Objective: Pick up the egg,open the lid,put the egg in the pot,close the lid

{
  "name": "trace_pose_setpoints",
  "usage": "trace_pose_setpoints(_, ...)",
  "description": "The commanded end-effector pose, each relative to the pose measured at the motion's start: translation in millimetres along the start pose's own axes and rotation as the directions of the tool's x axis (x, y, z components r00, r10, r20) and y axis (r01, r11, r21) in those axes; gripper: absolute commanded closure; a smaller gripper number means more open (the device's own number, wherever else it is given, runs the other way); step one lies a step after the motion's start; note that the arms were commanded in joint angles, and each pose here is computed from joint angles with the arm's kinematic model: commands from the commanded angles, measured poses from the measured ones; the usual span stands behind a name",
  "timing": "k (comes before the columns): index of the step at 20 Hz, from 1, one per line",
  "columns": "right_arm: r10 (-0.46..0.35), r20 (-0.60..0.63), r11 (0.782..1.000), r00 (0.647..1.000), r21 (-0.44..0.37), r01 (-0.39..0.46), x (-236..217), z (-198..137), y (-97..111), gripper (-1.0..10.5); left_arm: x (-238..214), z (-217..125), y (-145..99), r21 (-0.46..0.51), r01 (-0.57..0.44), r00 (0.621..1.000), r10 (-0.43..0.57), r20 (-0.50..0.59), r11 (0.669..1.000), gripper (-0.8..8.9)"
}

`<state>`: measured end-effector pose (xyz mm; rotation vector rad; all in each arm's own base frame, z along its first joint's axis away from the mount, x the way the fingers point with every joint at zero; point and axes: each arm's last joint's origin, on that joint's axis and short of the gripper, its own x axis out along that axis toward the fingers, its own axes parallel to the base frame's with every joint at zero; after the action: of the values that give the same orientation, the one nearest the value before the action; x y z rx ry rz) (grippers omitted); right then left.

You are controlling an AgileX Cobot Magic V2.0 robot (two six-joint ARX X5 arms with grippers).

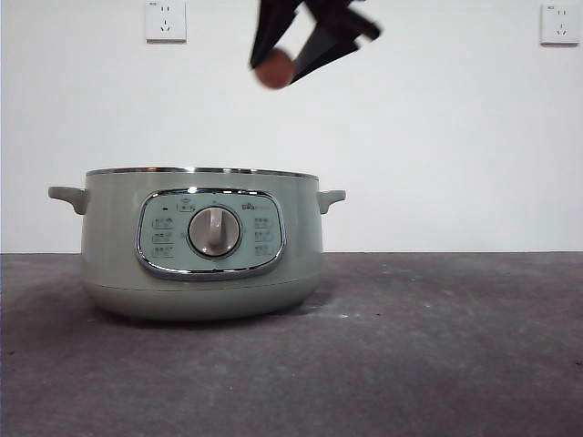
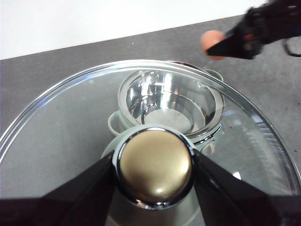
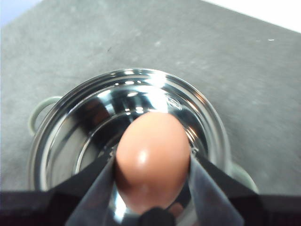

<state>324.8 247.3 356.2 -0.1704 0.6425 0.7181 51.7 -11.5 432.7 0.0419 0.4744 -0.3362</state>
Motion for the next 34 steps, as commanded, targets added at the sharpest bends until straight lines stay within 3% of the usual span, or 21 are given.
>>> trace_pose_setpoints(1,0.014,-0.040,1.000,0.999,-0.027,-0.015,34,7,4,9.6,-6,5,-1,0.020,0.003,0.998,-0.004,0.069,1.000,8.22)
trace_pose_setpoints(11,0.022,-0.252,0.994,0.967,-0.098,-0.048,135,-28,14,9.6,-6,5,-1,0.019,0.003,0.998,-0.004,0.068,1.000,8.22)
trace_pose_setpoints(19,0.007,-0.384,0.991,0.923,-0.118,-0.057,159,-54,14,9.6,-6,5,-1,0.020,0.003,0.998,-0.004,0.068,1.000,8.22)
trace_pose_setpoints(27,-0.004,-0.427,0.991,0.904,-0.121,-0.052,159,-59,14,9.6,-6,5,-1,0.020,0.003,0.998,-0.004,0.068,1.000,8.22)
trace_pose_setpoints(29,-0.004,-0.425,0.991,0.905,-0.121,-0.053,159,-59,14,9.1,-6,5,-1,0.020,0.003,0.998,-0.004,0.068,1.000,8.22)
trace_pose_setpoints(31,-0.004,-0.421,0.991,0.907,-0.120,-0.052,158,-58,14,5.7,-6,5,-1,0.020,0.003,0.998,-0.004,0.069,1.000,8.22)
trace_pose_setpoints(32,-0.003,-0.418,0.992,0.908,-0.117,-0.050,157,-57,14,4.7,-6,5,-1,0.020,0.003,0.998,-0.004,0.068,1.000,8.22)
trace_pose_setpoints(34,0.015,-0.394,0.992,0.919,-0.107,-0.062,151,-47,15,4.7,-6,5,-1,0.020,0.003,0.998,-0.004,0.067,1.000,8.22)
